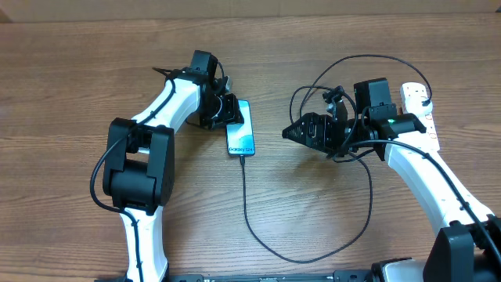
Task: Plug charger to phone and switch on socket
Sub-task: 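Lay the phone flat on the table and open the left gripper, then move the right gripper toward the white power strip at the right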
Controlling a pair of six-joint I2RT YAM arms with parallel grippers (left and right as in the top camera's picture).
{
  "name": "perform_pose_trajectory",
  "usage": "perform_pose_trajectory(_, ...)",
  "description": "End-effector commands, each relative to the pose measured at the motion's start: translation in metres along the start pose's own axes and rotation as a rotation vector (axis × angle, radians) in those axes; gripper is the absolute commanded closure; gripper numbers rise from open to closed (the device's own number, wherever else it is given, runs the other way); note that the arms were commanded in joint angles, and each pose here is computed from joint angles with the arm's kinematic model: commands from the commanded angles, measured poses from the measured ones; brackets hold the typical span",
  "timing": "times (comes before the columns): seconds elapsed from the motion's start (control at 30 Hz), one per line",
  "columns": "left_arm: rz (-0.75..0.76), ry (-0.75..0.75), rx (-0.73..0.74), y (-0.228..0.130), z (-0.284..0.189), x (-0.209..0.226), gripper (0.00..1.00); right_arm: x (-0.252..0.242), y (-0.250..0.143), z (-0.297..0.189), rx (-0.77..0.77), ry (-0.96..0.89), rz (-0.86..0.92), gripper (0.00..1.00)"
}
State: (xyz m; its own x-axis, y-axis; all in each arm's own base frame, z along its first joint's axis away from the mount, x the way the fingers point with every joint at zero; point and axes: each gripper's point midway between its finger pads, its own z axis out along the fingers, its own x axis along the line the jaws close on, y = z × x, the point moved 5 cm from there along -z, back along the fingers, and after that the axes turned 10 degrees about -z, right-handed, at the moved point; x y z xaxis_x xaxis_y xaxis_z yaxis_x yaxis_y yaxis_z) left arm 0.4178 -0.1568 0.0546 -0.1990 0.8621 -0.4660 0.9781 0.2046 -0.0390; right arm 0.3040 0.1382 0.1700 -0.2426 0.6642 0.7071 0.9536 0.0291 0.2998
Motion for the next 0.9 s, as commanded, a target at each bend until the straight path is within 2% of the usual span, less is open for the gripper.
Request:
perform_pose_trajectory(0.0, 0.009, 0.020, 0.001, 0.004, 0.006, 0.006, 0.56, 0.003, 0.002, -0.002, -0.010, -0.003, -0.017, 0.00)
perform_pose_trajectory(0.13, 0.009, 0.019, 0.000, 0.004, 0.006, 0.006, 0.55, 0.003, 0.002, -0.002, -0.011, -0.003, -0.017, 0.00)
perform_pose_trajectory(0.3, 0.005, 0.020, 0.000, 0.005, 0.006, 0.007, 0.44, 0.003, 0.002, -0.002, -0.011, -0.003, -0.017, 0.00)
perform_pose_trajectory(0.43, -0.027, 0.028, 0.015, 0.007, -0.005, 0.012, 0.44, 0.003, 0.001, -0.002, -0.010, -0.003, -0.016, 0.00)
perform_pose_trajectory(0.47, -0.039, 0.033, 0.019, 0.008, -0.011, 0.014, 0.44, 0.003, 0.001, -0.002, -0.009, -0.004, -0.015, 0.00)
perform_pose_trajectory(0.57, -0.058, 0.040, 0.020, 0.015, -0.038, 0.015, 0.53, 0.002, 0.001, -0.005, 0.001, -0.031, -0.001, 0.00)
perform_pose_trajectory(0.7, -0.023, 0.033, -0.004, 0.015, -0.086, 0.009, 0.51, 0.001, 0.001, -0.018, 0.020, -0.146, 0.028, 0.00)
perform_pose_trajectory(0.87, 0.087, 0.066, -0.091, -0.003, -0.143, -0.004, 0.41, 0.007, 0.000, -0.043, -0.011, -0.273, 0.019, 0.00)
